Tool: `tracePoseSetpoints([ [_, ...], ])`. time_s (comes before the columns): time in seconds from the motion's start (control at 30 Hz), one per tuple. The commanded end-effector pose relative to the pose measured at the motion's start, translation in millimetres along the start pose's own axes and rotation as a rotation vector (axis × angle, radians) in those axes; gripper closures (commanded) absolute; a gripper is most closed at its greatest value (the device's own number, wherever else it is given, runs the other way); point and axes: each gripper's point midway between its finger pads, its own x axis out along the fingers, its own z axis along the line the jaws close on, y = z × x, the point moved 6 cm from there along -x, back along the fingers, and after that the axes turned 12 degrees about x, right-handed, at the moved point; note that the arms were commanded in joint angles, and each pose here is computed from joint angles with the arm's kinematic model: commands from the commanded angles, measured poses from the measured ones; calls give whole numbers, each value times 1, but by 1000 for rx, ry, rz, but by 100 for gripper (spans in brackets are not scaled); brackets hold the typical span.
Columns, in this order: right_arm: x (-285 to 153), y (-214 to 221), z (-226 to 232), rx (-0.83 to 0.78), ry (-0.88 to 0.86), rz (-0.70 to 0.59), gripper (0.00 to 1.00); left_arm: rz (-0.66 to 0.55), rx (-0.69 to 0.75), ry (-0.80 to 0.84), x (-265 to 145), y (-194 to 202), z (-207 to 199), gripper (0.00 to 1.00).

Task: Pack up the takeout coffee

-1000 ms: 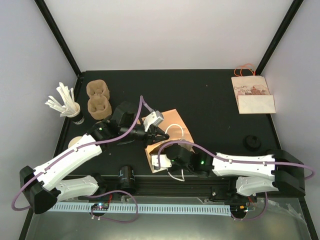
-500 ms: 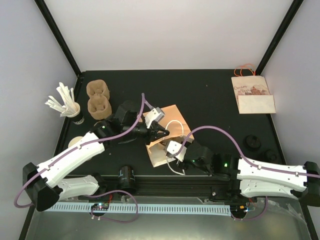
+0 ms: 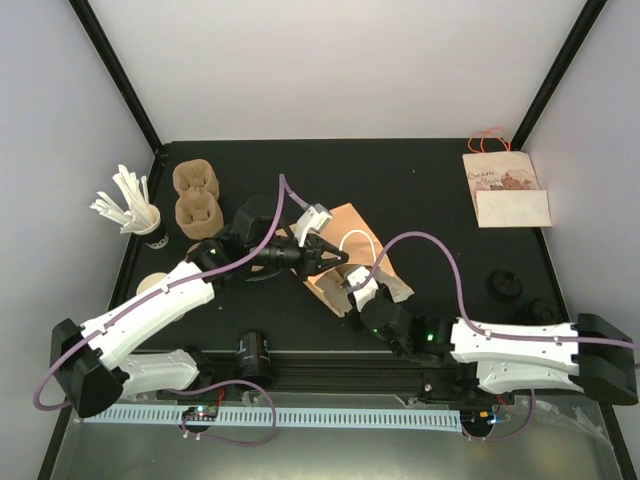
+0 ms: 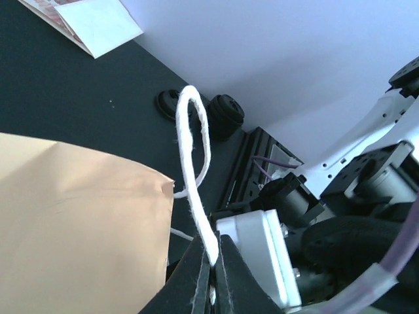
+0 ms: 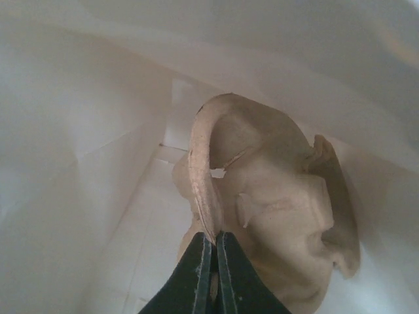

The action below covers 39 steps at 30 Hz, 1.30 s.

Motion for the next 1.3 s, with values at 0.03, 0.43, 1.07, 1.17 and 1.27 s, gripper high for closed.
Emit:
tracePoseSetpoints([
  [0.03, 16, -4, -1, 71, 88, -148, 99, -79, 3, 103, -2, -17, -12, 98],
  [0.43, 14, -5, 16, 153, -110, -67, 52, -14, 27, 154, 4, -2, -12, 99],
  [1.07, 8, 4, -29, 365, -72, 76, 65, 24, -3, 165, 12, 7, -7, 98],
  [1.17, 11, 7, -16, 351, -152, 124, 65, 16, -14, 159, 13, 6, -6, 98],
  [1.27, 10, 6, -10, 369, -190, 168, 62, 15, -32, 151, 15, 6, -3, 98],
])
